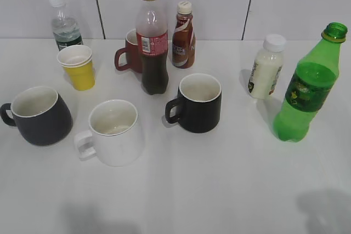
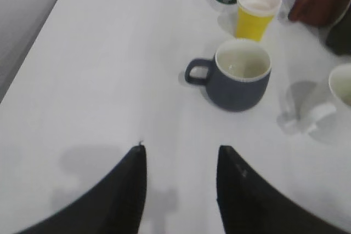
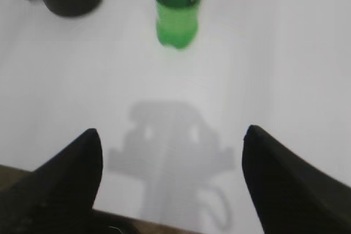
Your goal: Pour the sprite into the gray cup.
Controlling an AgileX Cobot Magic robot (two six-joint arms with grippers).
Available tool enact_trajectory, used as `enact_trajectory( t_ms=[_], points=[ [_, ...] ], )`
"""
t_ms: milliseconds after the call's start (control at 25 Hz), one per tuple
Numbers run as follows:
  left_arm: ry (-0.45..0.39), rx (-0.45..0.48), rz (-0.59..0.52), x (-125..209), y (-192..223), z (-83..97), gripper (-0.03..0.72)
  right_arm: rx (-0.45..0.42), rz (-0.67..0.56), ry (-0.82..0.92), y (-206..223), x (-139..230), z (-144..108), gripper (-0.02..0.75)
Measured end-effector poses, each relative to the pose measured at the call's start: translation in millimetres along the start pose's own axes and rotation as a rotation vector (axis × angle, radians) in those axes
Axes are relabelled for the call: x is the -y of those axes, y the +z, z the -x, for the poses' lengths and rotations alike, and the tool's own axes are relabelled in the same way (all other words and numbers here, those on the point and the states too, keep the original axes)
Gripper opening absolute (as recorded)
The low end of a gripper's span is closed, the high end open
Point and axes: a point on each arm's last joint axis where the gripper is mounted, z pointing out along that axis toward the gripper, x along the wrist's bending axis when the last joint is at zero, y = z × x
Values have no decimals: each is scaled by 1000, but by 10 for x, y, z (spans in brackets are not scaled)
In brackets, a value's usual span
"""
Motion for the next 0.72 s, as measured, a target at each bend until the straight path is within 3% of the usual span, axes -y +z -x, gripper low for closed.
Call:
enact_trajectory(
  t_ms=[280,720],
  points=[
    [12,2,131,175,-175,-14,333,23,158,10,-238,224,28,593],
    [14,-2,131,182,-150,-18,333,25,176,11,-259,246,30,557]
  ],
)
